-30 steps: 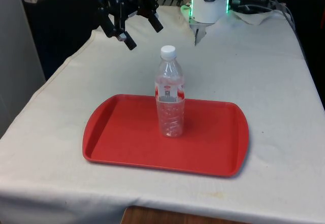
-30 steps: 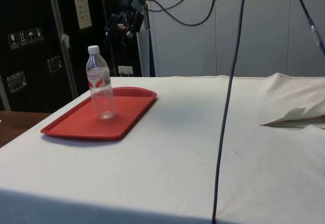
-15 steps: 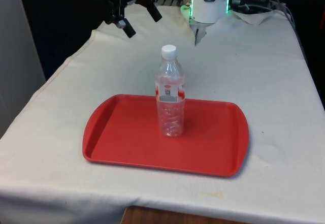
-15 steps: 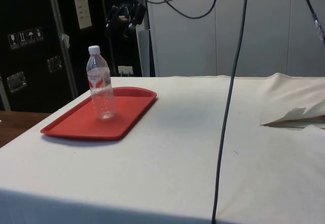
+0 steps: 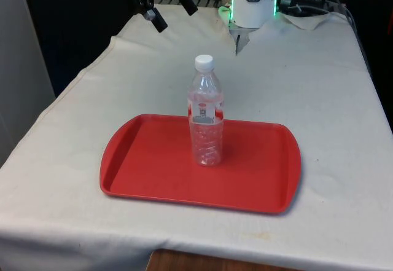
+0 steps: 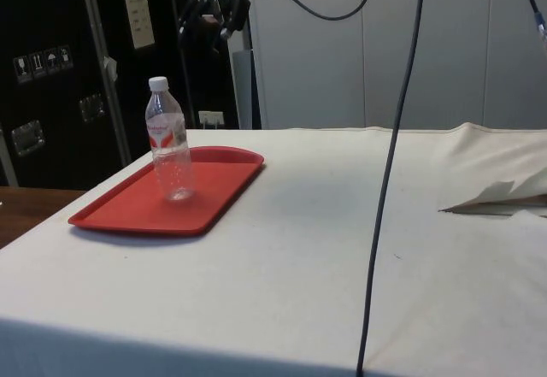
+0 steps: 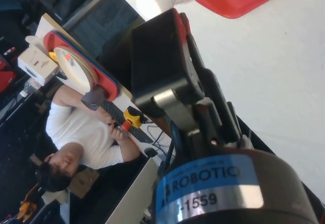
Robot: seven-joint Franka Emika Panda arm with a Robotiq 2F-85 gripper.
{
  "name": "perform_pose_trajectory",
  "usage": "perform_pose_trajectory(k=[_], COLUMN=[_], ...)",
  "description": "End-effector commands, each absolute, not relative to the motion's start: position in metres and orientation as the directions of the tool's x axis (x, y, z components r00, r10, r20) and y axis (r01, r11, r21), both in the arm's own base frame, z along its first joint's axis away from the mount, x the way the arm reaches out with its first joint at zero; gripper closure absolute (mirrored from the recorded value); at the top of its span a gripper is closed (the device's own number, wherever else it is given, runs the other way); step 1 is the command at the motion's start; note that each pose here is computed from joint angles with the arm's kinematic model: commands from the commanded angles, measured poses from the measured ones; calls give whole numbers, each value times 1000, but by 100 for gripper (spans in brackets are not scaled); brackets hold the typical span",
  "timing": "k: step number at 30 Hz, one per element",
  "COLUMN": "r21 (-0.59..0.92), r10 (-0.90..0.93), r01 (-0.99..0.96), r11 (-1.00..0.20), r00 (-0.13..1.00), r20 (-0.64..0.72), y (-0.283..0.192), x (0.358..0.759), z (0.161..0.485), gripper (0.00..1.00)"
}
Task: Place the bottle upright on the tray.
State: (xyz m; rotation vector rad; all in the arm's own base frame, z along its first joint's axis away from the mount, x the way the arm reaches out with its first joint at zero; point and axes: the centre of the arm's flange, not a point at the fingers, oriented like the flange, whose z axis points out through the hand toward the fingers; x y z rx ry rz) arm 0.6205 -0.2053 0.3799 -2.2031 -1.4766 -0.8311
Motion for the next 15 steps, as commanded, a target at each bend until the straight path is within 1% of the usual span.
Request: perform_pose_trajectory(k=[1,8,15], r21=[39,51,81], r10=[722,726,758], r01=[923,932,942], r11=[-383,-360,-326], r00=[273,245,209], r20=[636,643,618], y=[-204,-203,-197], x=[619,619,618], z=[383,386,395], gripper=[0,0,0])
